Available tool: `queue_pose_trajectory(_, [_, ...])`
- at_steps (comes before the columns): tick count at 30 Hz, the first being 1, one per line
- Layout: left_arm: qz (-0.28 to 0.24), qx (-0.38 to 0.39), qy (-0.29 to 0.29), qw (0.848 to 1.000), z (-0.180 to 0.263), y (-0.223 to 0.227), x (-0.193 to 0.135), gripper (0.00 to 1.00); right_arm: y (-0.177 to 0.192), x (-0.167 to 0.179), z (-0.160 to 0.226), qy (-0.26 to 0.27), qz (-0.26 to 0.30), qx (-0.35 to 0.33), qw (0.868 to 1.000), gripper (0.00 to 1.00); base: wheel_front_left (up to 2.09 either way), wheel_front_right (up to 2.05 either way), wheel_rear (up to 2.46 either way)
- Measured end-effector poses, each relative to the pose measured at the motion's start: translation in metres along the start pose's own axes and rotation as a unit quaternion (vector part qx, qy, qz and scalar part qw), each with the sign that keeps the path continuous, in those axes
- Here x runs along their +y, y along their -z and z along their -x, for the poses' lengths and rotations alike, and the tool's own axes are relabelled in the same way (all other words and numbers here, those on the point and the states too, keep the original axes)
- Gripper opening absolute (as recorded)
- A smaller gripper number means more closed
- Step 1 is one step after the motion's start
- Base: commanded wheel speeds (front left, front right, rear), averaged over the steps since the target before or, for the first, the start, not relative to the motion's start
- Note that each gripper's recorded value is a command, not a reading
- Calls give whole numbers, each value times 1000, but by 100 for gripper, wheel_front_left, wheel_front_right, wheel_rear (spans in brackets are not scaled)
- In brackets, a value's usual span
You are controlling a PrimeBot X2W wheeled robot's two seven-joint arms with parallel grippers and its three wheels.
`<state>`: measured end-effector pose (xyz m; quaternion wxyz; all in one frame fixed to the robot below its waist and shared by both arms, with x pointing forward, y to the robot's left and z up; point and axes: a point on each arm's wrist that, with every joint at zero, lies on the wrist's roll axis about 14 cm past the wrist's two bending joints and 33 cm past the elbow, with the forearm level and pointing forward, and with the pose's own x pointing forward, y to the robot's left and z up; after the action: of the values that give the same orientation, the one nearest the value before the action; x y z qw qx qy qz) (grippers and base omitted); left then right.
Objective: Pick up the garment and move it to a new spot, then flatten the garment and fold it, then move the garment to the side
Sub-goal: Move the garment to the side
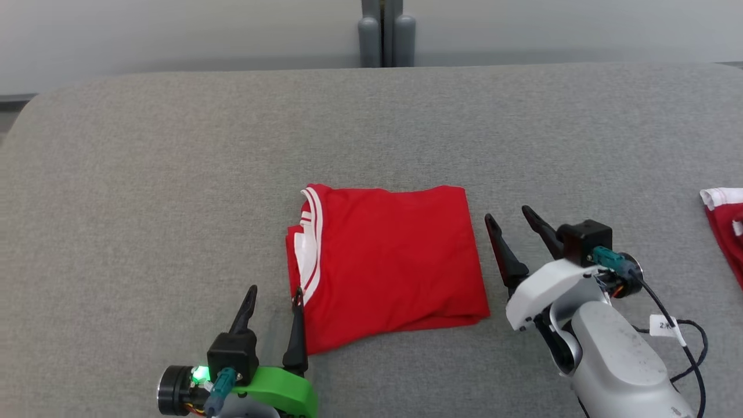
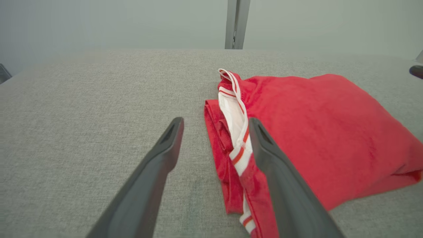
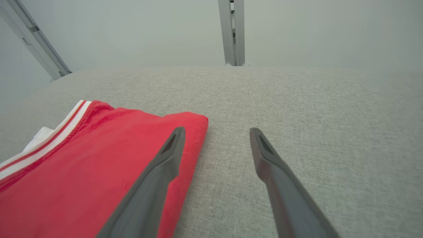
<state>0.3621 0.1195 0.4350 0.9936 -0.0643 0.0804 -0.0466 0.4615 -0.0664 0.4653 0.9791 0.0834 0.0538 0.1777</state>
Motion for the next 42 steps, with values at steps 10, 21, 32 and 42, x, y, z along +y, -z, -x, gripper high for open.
queue_pose_trajectory(10, [5,16,-47,999,14,10,27,100,82,44,-15,-64,-14,148,987,14,0,0,0])
queue_pose_trajectory(21, [-1,23,-23,999,0,15,17,100,84,12,-6,-12,-41,142,989,0,0,0,0])
queue_pose_trajectory(32, [-9,19,114,993,-41,13,-65,100,58,-93,62,139,-41,99,984,0,0,0,0])
queue_pose_trajectory(42, [-10,30,241,970,-51,23,-152,100,49,-147,143,255,-52,79,962,0,0,0,0])
